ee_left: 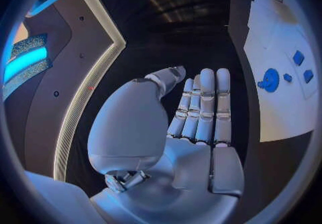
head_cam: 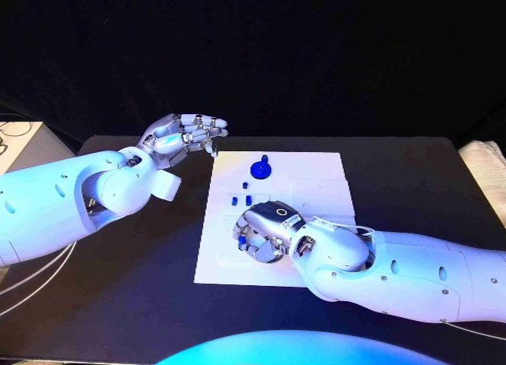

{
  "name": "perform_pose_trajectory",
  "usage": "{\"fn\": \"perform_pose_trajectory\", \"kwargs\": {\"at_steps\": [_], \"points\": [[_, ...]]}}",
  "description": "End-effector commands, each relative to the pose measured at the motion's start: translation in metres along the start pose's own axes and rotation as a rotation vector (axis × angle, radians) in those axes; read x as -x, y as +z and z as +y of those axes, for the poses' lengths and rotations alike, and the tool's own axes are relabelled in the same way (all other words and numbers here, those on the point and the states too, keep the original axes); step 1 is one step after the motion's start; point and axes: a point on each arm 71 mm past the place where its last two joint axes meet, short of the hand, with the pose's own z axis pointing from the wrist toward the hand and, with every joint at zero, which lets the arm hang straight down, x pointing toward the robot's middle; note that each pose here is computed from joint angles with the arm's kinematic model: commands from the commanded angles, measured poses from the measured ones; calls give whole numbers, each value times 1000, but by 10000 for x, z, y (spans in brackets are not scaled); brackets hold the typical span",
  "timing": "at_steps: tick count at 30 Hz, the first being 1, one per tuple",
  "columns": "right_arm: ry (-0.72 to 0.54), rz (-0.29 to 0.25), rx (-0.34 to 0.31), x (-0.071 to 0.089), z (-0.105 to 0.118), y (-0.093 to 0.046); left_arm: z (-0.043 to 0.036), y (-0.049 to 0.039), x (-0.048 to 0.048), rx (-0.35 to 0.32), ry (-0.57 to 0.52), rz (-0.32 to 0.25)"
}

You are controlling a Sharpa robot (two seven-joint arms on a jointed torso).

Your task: Assemble the parts on the task board

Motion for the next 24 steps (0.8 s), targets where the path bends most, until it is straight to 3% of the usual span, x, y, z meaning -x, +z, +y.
{"fn": "perform_pose_trajectory", "kwargs": {"at_steps": [1,9,16,24], "points": [[-2,42,25,-57,4,-13,-8,1,-16,-5,-9,10],[6,17,21,-38,-32,-34,-8,-3,-13,-3,-10,11],[28,-39,21,12,-63,-73,-7,-3,-9,-3,-9,10],[104,-109,-8,194,-180,-247,-4,1,-7,-1,-10,13]]}}
